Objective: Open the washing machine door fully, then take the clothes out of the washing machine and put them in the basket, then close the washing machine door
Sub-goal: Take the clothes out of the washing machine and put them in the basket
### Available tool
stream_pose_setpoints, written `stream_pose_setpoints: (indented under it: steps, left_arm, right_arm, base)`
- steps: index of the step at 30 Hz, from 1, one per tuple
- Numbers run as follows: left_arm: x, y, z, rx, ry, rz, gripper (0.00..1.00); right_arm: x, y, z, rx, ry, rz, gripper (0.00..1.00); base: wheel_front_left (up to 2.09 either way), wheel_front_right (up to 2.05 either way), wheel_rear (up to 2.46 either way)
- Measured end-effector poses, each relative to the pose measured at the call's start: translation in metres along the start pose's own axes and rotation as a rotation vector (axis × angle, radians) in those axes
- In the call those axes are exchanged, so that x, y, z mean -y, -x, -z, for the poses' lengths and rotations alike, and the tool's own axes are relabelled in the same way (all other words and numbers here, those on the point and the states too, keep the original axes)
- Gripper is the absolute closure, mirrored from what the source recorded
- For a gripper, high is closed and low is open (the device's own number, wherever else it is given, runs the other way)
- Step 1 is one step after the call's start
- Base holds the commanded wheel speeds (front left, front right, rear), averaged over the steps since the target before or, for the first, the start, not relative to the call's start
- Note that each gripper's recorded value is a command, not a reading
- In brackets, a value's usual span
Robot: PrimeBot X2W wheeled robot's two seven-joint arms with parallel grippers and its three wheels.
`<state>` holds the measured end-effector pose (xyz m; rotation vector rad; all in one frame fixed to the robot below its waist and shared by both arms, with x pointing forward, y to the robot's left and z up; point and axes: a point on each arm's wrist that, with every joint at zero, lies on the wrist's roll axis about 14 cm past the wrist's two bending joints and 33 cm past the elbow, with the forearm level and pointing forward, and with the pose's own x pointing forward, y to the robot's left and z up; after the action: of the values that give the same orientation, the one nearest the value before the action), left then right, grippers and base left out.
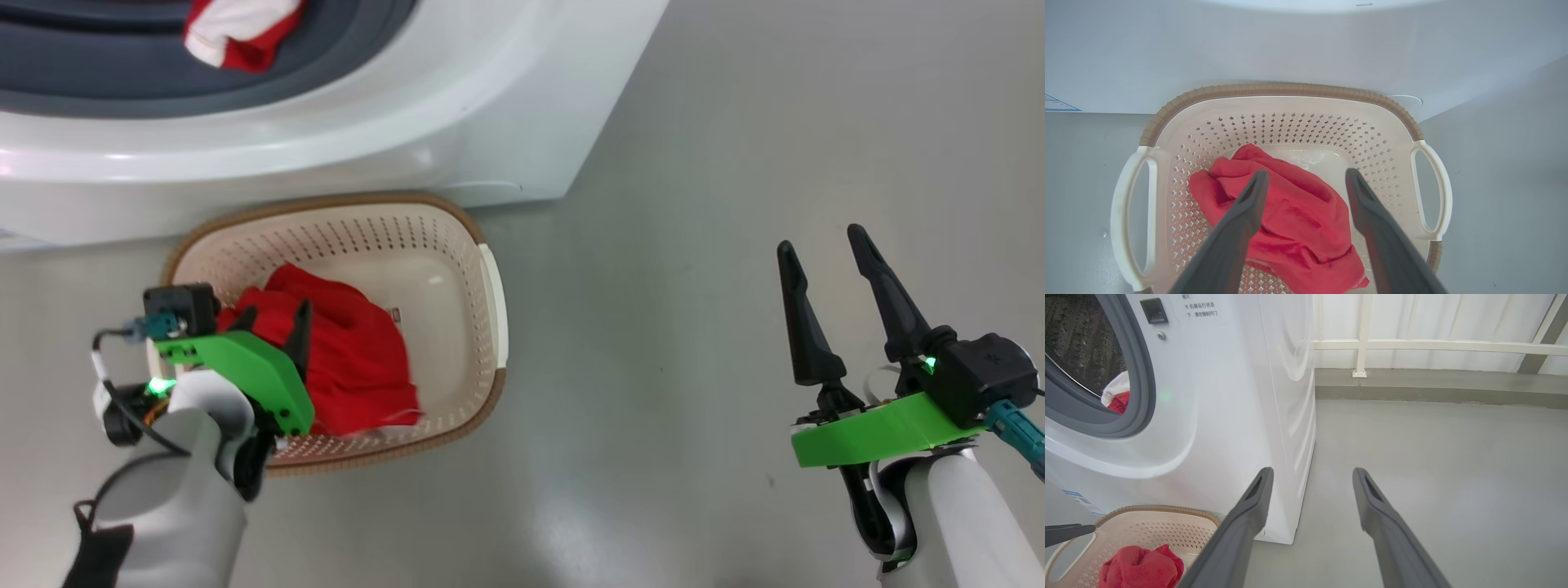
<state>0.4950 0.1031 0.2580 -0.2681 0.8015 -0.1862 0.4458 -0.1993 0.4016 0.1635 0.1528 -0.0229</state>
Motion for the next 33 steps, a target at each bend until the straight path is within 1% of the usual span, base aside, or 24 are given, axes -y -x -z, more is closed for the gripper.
stream_pose_setpoints:
  steps: [11,12,14,17,18,20,27,33]
  left_arm:
    - [0.024,0.050,-0.044,0.260,0.021,0.074,0.00]
    - [0.024,0.050,-0.044,0.260,0.021,0.074,0.00]
    - [0.028,0.068,-0.054,0.318,-0.015,0.098,0.00]
    - [0.025,0.089,-0.066,0.385,-0.025,0.104,0.00]
    - [0.025,0.089,-0.066,0.385,-0.025,0.104,0.00]
    - [0.023,0.110,-0.078,0.459,-0.026,0.099,0.00]
    - [0.021,0.167,-0.097,0.617,-0.025,0.085,0.00]
    - [0.030,0.216,-0.111,0.760,-0.049,0.080,0.00]
  right_arm:
    - [0.001,0.015,-0.030,0.067,0.024,0.008,0.00]
    - [0.001,0.015,-0.030,0.067,0.024,0.008,0.00]
    - [0.004,0.021,-0.036,0.078,0.030,0.017,0.00]
    - [0.006,0.029,-0.042,0.092,0.038,0.024,0.00]
    - [0.006,0.029,-0.042,0.092,0.038,0.024,0.00]
    - [0.004,0.037,-0.046,0.098,0.037,0.021,0.00]
    - [-0.002,0.057,-0.063,0.147,0.036,0.005,0.00]
    - [-0.005,0.078,-0.085,0.217,0.037,-0.003,0.00]
  base:
    - [0.00,0.00,0.00]
    - [0.00,0.00,0.00]
    - [0.00,0.00,0.00]
    - [0.00,0.00,0.00]
    - [0.00,0.00,0.00]
    - [0.00,0.00,0.00]
    - [0.00,0.00,0.00]
    - [0.00,0.00,0.00]
